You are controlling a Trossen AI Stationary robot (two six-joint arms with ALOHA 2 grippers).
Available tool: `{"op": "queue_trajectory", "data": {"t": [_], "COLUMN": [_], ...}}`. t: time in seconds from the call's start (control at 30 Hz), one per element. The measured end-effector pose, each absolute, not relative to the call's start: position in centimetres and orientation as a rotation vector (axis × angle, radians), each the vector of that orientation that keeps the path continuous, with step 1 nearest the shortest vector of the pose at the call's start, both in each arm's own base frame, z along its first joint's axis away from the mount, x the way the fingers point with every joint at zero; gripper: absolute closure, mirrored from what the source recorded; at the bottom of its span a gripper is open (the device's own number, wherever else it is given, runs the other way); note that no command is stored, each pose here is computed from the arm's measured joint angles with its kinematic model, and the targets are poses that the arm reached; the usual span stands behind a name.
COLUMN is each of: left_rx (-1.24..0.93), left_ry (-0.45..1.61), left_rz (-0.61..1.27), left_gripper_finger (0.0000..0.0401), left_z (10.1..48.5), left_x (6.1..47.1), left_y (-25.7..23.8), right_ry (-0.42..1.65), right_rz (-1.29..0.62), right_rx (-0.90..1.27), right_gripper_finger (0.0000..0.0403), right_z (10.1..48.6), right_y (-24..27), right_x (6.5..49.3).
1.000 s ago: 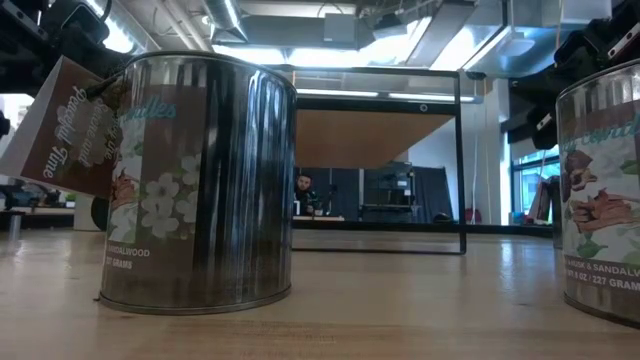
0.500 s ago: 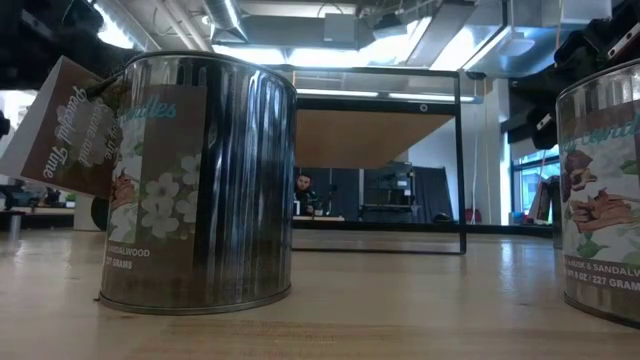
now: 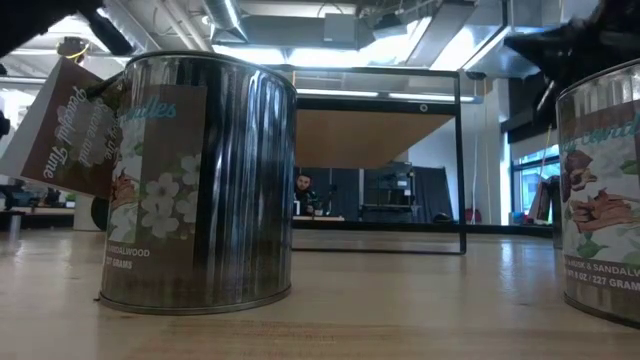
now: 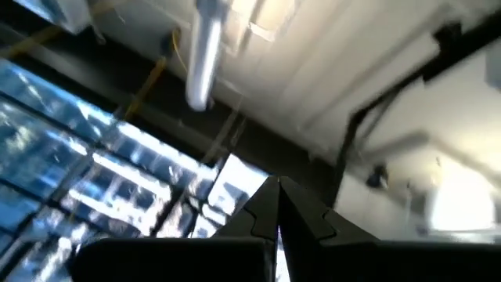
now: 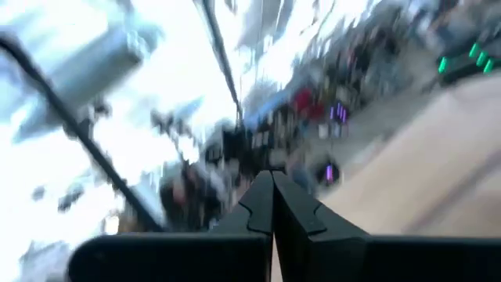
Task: Pick & Place candle stick holders
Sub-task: Put the top silver scented candle on the shelf
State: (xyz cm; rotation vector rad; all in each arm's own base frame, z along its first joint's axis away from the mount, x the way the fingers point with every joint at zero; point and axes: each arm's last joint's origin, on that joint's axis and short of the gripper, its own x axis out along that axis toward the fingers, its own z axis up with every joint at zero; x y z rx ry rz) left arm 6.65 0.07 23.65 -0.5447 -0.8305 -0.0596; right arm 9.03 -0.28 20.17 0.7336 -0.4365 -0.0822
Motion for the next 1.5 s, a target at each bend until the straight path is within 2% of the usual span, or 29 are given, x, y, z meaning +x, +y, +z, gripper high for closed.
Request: {"op": "queue_trajectory", "data": {"t": [0.13, 0.23, 0.47, 0.6, 0.7, 0.87, 1.0, 1.27, 1.5], "left_rx": [-0.707, -0.765, -0.827, -0.872, -0.878, -0.898, -0.921, -0.949, -0.952], "left_ry": [-0.949, -0.958, -0.892, -0.873, -0.867, -0.832, -0.802, -0.760, -0.759], "left_rz": [0.020, 0.096, 0.040, 0.000, -0.010, -0.006, -0.003, 0.005, 0.004], "left_gripper_finger": [0.0399, 0.0399, 0.0399, 0.0399, 0.0399, 0.0399, 0.0399, 0.0399, 0.0399], "left_z": [24.4, 24.3, 23.9, 23.9, 23.8, 23.6, 23.4, 23.0, 23.0], "left_x": [5.9, 5.9, 6.5, 6.6, 6.7, 6.9, 7.2, 7.5, 7.5], "left_y": [0.6, 0.8, 0.6, 0.6, 0.6, 0.5, 0.5, 0.5, 0.5], "right_ry": [-0.620, -0.738, -0.942, -1.050, -1.103, -1.087, -1.037, -0.889, -0.803], "right_rz": [-0.097, -0.133, -0.238, -0.149, -0.020, 0.254, 0.361, 0.421, 0.373], "right_rx": [0.791, 0.816, 0.867, 0.962, 0.947, 0.819, 0.617, 0.299, 0.283], "right_gripper_finger": [0.0402, 0.0402, 0.0402, 0.0402, 0.0402, 0.0402, 0.0402, 0.0402, 0.0402], "right_z": [21.5, 22.3, 23.4, 24.0, 24.5, 27.0, 30.0, 35.4, 38.1], "right_y": [-0.5, -0.8, -1.3, -1.3, -1.1, -0.4, 0.1, 0.9, 1.0], "right_x": [8.3, 7.7, 6.4, 5.7, 5.1, 4.1, 3.5, 5.0, 8.8]}}
